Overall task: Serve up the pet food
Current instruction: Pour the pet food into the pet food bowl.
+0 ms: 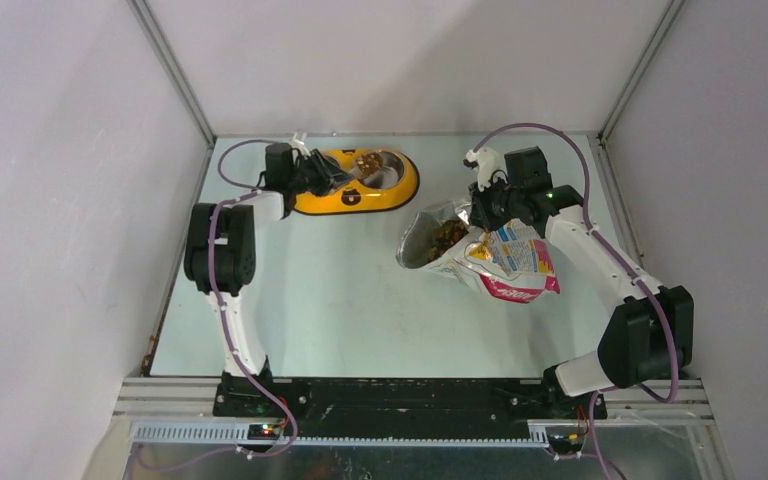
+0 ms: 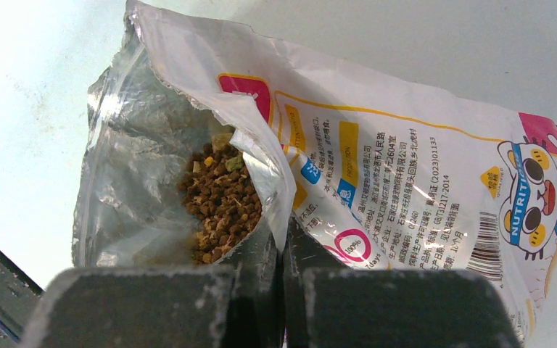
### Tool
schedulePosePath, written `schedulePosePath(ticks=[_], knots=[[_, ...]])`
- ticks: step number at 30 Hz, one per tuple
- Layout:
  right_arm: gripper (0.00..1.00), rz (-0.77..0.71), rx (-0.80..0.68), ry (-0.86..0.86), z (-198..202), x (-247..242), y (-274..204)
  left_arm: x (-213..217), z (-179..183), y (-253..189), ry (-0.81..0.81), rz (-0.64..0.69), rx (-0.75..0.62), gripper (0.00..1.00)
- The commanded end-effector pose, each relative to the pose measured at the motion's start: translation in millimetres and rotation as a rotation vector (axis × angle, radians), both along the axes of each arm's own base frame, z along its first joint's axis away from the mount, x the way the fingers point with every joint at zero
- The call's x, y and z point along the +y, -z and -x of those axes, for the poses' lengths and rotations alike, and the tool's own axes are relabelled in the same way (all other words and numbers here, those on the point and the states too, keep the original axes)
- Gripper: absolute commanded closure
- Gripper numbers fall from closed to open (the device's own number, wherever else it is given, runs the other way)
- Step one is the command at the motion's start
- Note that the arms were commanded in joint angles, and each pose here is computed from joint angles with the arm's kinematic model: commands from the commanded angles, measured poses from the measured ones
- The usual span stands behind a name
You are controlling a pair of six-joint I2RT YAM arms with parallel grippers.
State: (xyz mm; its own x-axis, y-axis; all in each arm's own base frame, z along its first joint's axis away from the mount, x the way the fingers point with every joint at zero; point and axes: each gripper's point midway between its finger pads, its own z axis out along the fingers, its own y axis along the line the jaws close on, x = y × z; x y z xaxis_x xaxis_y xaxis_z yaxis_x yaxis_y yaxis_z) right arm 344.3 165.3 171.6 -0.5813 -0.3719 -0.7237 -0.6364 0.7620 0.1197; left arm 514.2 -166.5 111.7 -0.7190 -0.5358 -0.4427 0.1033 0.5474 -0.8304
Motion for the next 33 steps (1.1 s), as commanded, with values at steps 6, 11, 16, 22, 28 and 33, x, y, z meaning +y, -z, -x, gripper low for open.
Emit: schedulePosePath(ticks=[6,11,16,22,28,33], knots=[[1.0,0.066,0.001,0.038,-0.2,-14.6,5.2,2.2,-6.1,-1.7,-0.011,-0.146,-0.002,1.0],[1.0,0.066,0.0,0.035,0.3,-13.7,5.0,4.1,-6.8,1.4,-0.019,-0.187,0.012,1.0],[1.0,0.066,0.0,0.033,0.8,-12.9,5.1,5.3,-9.2,0.2,-0.024,-0.217,0.017,1.0],[1.0,0.066,-0.001,0.033,0.7,-12.8,4.8,1.7,-11.5,-2.2,-0.014,-0.243,0.012,1.0],[1.0,0.064,-0.002,0.032,0.9,-12.6,4.0,0.7,-8.5,0.6,-0.005,-0.263,0.044,1.0],[1.0,0.064,-0.004,0.029,1.6,-11.7,3.4,-0.1,-9.8,-1.7,-0.001,-0.277,0.043,1.0]])
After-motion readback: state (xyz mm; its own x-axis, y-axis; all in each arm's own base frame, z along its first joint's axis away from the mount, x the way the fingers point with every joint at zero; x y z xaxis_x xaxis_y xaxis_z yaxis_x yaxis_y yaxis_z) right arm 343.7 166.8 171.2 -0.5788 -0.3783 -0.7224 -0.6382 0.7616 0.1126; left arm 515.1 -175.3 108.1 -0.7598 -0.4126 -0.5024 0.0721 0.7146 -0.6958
